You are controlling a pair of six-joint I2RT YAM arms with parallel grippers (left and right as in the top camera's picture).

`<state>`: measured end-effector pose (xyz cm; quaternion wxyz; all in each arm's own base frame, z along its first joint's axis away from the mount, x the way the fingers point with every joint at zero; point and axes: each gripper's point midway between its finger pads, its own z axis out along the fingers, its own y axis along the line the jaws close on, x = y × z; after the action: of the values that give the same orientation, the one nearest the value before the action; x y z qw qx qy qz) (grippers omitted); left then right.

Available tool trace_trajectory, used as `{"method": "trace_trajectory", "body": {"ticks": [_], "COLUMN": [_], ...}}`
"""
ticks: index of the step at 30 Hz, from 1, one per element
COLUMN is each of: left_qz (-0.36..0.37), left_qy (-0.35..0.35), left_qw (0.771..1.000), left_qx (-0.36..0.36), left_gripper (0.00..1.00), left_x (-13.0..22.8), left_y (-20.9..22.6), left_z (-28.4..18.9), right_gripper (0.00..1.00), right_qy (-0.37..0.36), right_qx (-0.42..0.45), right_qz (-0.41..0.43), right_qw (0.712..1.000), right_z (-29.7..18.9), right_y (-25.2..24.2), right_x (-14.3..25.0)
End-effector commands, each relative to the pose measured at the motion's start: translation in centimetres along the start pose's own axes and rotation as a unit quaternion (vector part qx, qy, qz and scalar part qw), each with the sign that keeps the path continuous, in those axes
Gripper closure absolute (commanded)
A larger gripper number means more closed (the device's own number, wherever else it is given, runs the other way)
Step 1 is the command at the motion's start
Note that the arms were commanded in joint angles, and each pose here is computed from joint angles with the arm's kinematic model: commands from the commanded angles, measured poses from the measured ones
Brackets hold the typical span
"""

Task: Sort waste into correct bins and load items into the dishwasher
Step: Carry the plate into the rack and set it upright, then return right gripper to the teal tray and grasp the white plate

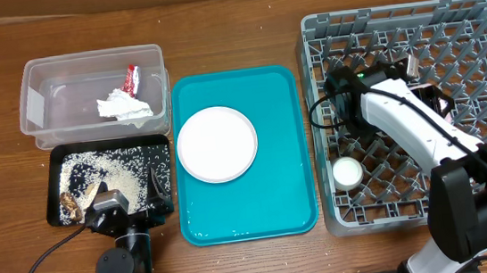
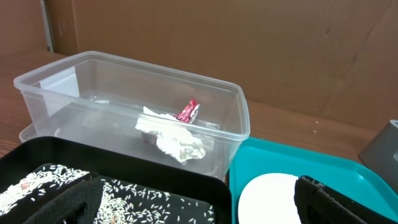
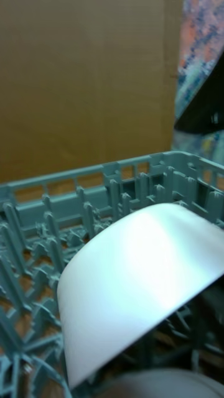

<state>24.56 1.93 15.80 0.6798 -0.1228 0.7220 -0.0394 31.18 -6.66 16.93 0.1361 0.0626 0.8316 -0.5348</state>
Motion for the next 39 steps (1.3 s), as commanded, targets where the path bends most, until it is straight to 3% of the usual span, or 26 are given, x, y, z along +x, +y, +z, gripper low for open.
{"method": "trace_trajectory", "body": {"ticks": [1,5,9,12,15,17,18,24,28,34,37,39], "left_qz": [-0.006,-0.006,-0.006,-0.006,-0.006,-0.006,-0.006,-0.006,-0.006,-0.006,-0.006,-0.006], "left_qy": [-0.004,-0.004,-0.004,-0.004,-0.004,-0.004,-0.004,-0.004,-0.004,-0.004,-0.004,-0.004], "left_qw": [1.000,1.000,1.000,1.000,1.000,1.000,1.000,1.000,1.000,1.000,1.000,1.000], "left_qx": [-0.001,0.000,-0.001,-0.001,-0.001,-0.001,-0.001,-0.001,-0.001,-0.001,-0.001,-0.001], "left_gripper": [0.00,0.00,0.00,0.00,0.00,0.00,0.00,0.00,0.00,0.00,0.00,0.00], "left_x": [-0.1,-0.1,-0.1,-0.1,-0.1,-0.1,-0.1,-0.1,-0.1,-0.1,-0.1,-0.1], "left_y": [0.1,0.1,0.1,0.1,0.1,0.1,0.1,0.1,0.1,0.1,0.1,0.1], "left_z": [0.0,0.0,0.0,0.0,0.0,0.0,0.0,0.0,0.0,0.0,0.0,0.0], "right_gripper": [0.28,0.28,0.31,0.36,0.46,0.47,0.47,0.47,0.52,0.53,0.53,0.62], "right_qy": [0.008,0.023,0.034,0.028,0.008,0.003,0.003,0.010,0.044,0.098,0.103,0.110], "right_qx": [-0.066,-0.162,-0.304,-0.474,-0.652,-0.711,-0.721,-0.722,-0.718,-0.620,-0.605,-0.604], "right_qz": [0.038,0.079,0.108,0.069,-0.010,-0.038,-0.047,-0.103,-0.095,-0.025,-0.025,-0.030], "right_qw": [0.997,0.983,0.946,0.877,0.758,0.702,0.692,0.684,0.688,0.778,0.789,0.789], "right_z": [-2.0,-5.2,-9.9,-15.6,-22.7,-25.7,-26.5,-28.4,-28.6,-23.9,-22.8,-22.5], "right_y": [0.6,1.0,1.6,4.0,6.9,8.1,8.8,15.7,20.9,26.3,28.2,29.1], "right_x": [-1.4,-3.2,-5.5,-6.9,-6.9,-6.5,-6.3,-2.9,-0.8,0.3,0.6,0.9]}}
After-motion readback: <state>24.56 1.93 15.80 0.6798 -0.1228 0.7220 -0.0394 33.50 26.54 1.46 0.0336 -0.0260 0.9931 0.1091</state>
